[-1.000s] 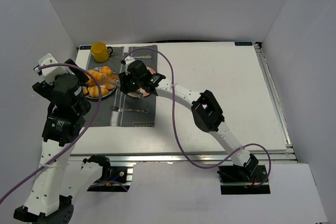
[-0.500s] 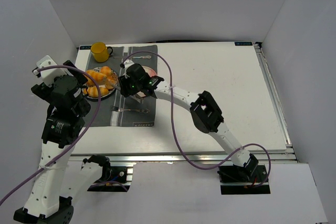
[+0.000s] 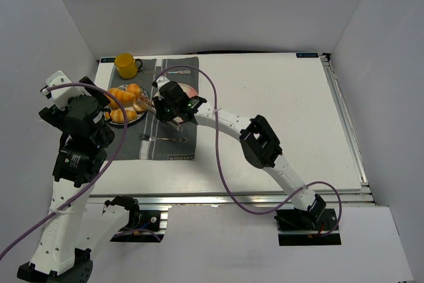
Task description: Place the bread
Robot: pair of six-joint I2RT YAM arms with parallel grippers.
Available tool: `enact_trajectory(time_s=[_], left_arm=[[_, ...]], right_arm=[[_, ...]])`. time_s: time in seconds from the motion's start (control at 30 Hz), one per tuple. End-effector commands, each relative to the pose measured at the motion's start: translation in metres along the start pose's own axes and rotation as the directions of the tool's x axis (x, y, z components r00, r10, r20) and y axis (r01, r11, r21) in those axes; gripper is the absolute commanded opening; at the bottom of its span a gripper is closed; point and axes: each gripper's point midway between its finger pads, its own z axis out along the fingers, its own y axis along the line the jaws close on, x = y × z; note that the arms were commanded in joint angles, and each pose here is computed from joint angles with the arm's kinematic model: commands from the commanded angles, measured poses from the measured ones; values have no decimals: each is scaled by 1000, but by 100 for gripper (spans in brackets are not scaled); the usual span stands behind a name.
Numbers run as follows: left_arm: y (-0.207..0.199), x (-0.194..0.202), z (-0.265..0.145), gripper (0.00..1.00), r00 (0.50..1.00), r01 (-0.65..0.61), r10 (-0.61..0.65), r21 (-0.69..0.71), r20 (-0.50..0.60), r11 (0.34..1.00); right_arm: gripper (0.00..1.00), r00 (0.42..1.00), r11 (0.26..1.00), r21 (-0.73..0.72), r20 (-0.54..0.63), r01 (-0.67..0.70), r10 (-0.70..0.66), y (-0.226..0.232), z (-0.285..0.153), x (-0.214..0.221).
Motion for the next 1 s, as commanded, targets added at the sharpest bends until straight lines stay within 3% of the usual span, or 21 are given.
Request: enact_trajectory(time_s=[0.0,0.17,0.37,0.5,0.7,0.83,0.97], left_arm=[[3,3,-1,98,1000,-16,16,-8,-2,1000],[4,5,0,98,1000,-19,19,-14,0,1000],[4,3,-1,98,1000,-16,16,-13,1,1000],[3,3,-1,98,1000,-13,13,-10,2,1000],[3,1,-1,98,1000,-12,12,-11,3,1000],[3,1,-1,98,1000,-12,12,-10,3,1000],[3,3,-1,98,1000,-15,15,-8,2,1000]], right_arm=[[32,1000,1000,-10,28,8,-8,6,-2,-10],[25,998,1000,-28,58,1,0,14,-21,-30],[24,995,999,-31,92,-34,37,21,-63,-57],[24,996,998,-11,77,-55,56,19,-78,-51],[25,997,994,103,72,-49,42,-1,-92,-51],[26,999,961,276,33,13,-23,-39,-101,-35],[26,999,938,346,18,27,-36,-63,-108,-26]])
